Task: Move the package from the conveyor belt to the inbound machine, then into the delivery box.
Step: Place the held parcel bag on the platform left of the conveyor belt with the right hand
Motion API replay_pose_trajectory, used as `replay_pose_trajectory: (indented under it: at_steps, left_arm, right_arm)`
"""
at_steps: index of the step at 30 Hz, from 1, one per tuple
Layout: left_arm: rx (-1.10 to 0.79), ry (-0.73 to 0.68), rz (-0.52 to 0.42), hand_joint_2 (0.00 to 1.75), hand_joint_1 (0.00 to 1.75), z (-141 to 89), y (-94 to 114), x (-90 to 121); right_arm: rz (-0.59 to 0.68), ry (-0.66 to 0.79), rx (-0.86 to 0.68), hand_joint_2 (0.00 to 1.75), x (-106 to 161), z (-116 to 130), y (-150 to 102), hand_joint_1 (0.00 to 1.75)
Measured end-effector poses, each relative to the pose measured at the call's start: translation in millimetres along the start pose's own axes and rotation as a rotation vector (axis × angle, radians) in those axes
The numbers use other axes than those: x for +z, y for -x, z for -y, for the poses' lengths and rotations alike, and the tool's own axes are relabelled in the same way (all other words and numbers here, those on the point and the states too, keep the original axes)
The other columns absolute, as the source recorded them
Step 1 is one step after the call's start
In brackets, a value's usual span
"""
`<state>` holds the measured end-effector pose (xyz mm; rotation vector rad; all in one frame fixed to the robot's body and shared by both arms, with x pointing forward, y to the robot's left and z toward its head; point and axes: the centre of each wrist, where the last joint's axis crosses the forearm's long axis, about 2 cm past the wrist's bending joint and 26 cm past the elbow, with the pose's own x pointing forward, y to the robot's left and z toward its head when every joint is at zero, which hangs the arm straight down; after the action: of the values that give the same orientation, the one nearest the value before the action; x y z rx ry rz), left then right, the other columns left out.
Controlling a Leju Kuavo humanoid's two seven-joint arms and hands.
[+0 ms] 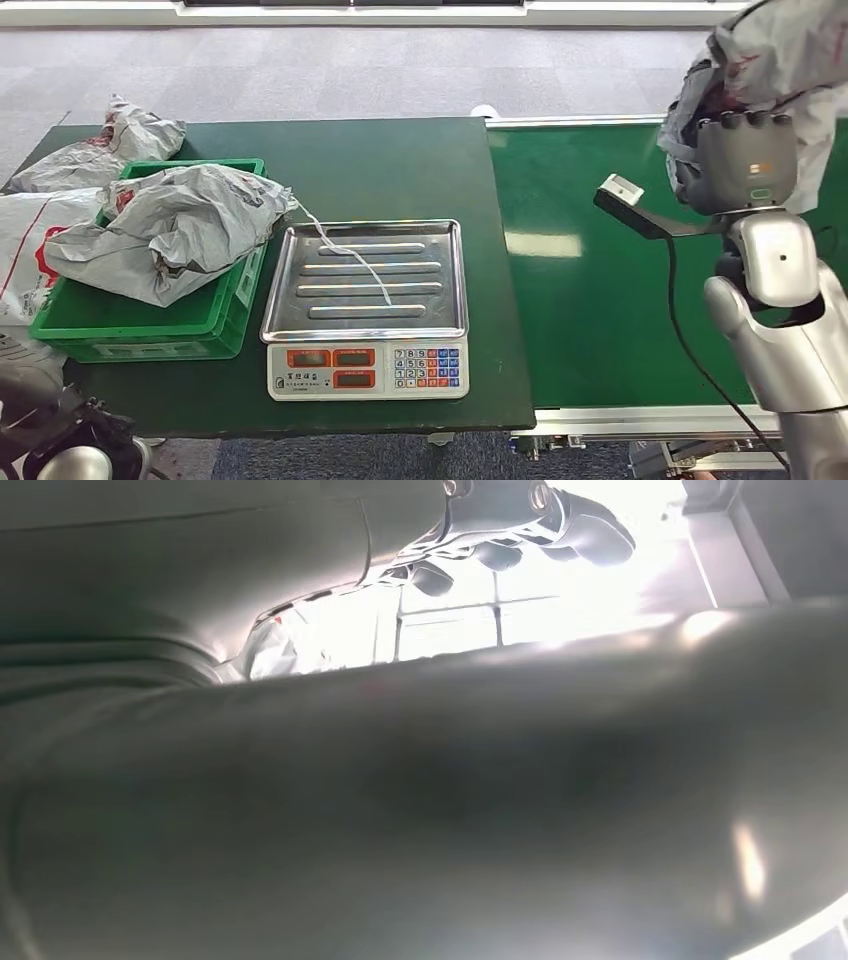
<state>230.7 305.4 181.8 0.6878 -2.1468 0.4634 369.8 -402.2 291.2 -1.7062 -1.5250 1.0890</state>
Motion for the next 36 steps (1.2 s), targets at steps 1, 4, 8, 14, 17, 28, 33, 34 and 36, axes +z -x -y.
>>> replay_pose_trajectory:
  at_steps: [1, 4, 8, 14, 17, 28, 33, 34, 36]
  left_arm:
    - [0.001, -0.001, -0.001, 0.00, 0.00, 0, 0, 0]
    - [0.010, 0.000, -0.003, 0.00, 0.00, 4, 2, -3]
    - [0.051, 0.022, -0.015, 0.00, 0.00, 17, 6, -8]
    - [0.079, 0.035, -0.028, 0.00, 0.00, 25, 12, -8]
    - [0.083, 0.037, -0.034, 0.00, 0.00, 26, 13, -7]
    - [0.078, 0.039, -0.039, 0.00, 0.00, 24, 15, -5]
    - [0.076, 0.037, -0.045, 0.00, 0.00, 23, 15, -4]
    - [0.076, 0.036, -0.048, 0.00, 0.00, 23, 16, -3]
    - [0.075, 0.035, -0.053, 0.00, 0.00, 22, 16, -1]
  right_arm:
    - [0.022, 0.004, -0.004, 1.75, -4, -1, -9, 1.75]
    - [0.093, 0.024, -0.109, 1.75, -21, -1, -39, 1.75]
    - [0.244, -0.001, -0.588, 1.75, -38, -5, -96, 1.75]
    - [0.378, -0.062, -1.089, 1.75, -50, -3, -168, 1.75]
    - [0.420, -0.074, -1.211, 1.75, -52, 4, -193, 1.75]
    - [0.591, -0.180, -1.403, 1.75, -43, 13, -245, 1.75]
    - [0.621, -0.200, -1.443, 1.75, -41, 14, -253, 1.75]
    - [0.635, -0.208, -1.468, 1.75, -40, 13, -254, 1.75]
    - [0.662, -0.226, -1.525, 1.75, -37, 12, -259, 1.75]
